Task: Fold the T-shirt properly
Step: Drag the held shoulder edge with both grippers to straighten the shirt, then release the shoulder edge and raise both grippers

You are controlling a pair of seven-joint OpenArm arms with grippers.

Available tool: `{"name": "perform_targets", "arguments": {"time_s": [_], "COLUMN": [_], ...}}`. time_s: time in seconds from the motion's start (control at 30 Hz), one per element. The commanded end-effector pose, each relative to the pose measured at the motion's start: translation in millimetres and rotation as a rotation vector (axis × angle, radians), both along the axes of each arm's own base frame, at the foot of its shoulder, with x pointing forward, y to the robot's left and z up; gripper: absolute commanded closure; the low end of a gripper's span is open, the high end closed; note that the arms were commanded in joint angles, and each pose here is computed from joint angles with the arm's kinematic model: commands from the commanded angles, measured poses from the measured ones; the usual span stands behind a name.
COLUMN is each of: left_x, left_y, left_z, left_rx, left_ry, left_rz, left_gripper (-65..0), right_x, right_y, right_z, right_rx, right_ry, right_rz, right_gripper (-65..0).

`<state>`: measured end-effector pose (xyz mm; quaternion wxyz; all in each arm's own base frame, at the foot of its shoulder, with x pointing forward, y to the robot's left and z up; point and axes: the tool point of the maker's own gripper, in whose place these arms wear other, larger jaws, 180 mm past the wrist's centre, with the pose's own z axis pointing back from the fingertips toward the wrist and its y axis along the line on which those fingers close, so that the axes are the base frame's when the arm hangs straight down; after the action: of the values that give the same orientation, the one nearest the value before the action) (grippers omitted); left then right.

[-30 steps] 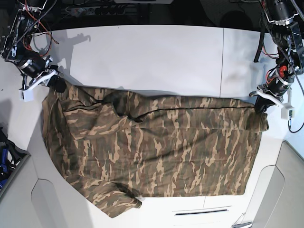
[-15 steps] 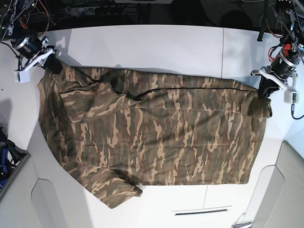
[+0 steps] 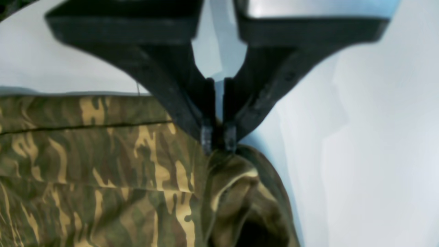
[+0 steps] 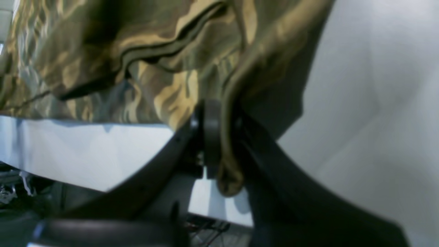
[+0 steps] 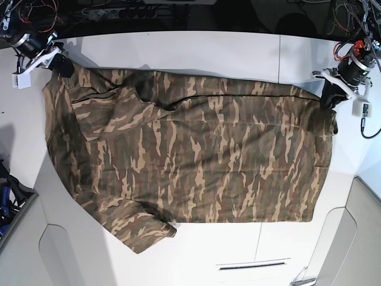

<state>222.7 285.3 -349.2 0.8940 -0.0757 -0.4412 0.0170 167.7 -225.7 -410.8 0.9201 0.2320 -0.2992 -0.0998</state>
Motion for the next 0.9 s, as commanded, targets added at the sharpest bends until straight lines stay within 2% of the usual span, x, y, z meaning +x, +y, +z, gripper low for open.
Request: {"name": "perform_targets", "arguments": {"time_s": [0.0,0.3,0.53,0.87], "left_x": [4.3,-16.7,-29.9,-42.1], "left_y": [-1.1,-8.2,-8.8,-7.7], "left_z": [12.3,20.2,28.4,21.9], "left_rx": [0.004,-0.011,-0.042,-0.048], "left_ry": [-0.043,-0.07,-0.072,-0.032], "left_rz": [-0.012,0.003,0.015,0.02], "left_gripper": [0.0,0.0,0.0,0.0], "right_x": [3.7,-4.2,-15.2,-29.3], "right_y": [-7.5,-24.1,-22.3,-21.8], "right_z": [10.0,19.8,19.3,14.5], "right_rx": [-0.012,0.022,0.046,0.045], "right_ry": [-0.032,-0.03,-0.022,0.012], "right_rz": [-0.001,-0.056,-0.06,-0.056], "right_gripper": [0.0,0.0,0.0,0.0]}}
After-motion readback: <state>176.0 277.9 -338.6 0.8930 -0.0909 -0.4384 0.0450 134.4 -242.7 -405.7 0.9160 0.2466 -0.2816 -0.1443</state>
